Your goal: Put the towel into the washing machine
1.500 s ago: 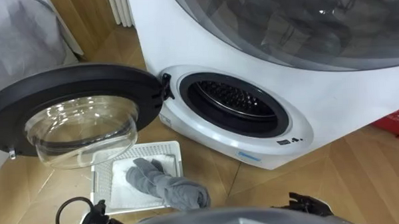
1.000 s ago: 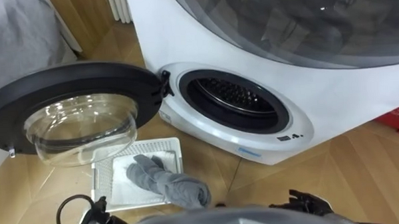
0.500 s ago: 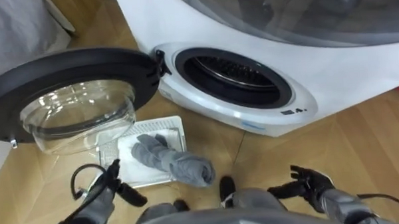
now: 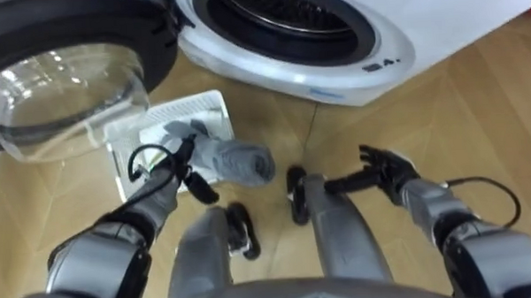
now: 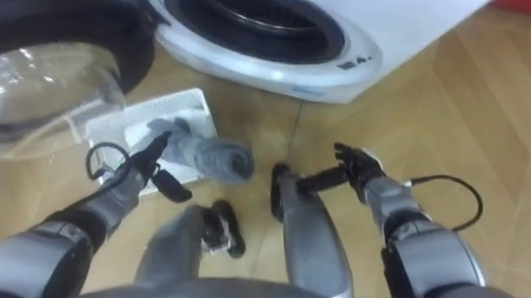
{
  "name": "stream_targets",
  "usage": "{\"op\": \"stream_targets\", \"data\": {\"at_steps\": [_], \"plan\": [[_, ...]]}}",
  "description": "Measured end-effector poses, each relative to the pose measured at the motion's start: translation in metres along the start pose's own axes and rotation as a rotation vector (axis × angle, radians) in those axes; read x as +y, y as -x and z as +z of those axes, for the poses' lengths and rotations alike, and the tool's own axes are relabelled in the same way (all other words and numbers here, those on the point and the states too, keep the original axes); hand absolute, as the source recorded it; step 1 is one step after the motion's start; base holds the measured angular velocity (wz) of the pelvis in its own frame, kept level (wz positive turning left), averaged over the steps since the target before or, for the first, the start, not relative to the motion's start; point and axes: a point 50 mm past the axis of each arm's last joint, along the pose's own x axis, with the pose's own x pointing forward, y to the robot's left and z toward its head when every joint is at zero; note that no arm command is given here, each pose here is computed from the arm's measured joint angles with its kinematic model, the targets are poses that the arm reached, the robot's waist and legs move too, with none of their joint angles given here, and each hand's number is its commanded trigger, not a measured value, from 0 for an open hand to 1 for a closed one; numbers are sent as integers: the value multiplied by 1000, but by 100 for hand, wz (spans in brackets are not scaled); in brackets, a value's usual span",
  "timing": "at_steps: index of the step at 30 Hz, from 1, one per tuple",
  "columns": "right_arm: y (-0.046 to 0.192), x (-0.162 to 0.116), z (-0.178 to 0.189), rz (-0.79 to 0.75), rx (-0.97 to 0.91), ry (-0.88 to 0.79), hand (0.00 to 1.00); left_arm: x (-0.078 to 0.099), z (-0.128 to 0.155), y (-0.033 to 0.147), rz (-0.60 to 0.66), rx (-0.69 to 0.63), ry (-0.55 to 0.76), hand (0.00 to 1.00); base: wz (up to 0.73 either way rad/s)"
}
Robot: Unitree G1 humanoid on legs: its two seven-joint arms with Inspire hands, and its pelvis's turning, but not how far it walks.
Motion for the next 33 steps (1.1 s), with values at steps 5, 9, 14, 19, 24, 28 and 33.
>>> {"op": "stream_targets", "data": {"at_steps": [5, 9, 14, 19, 24, 28, 33], "plan": [[-2, 4, 22, 24, -110, -99, 0, 12, 11, -3, 67, -29, -37, 0, 0], [-2, 7, 31, 50, -169, -135, 0, 23, 18, -5, 111, -51, -81, 0, -1], [-1, 7, 46, 80, -250, -136, 0, 41, 27, -6, 185, -93, -158, 0, -2], [1, 8, 60, 113, -323, -126, 0, 47, 31, -6, 209, -120, -224, 0, 9], [2, 10, 66, 128, -359, -142, 0, 56, 34, -6, 255, -140, -309, 0, 0], [2, 11, 70, 139, -385, -138, 0, 62, 37, -5, 315, -176, -369, 22, 0], [3, 12, 74, 144, -405, -136, 0, 67, 43, -4, 375, -213, -377, 100, -1]]}}
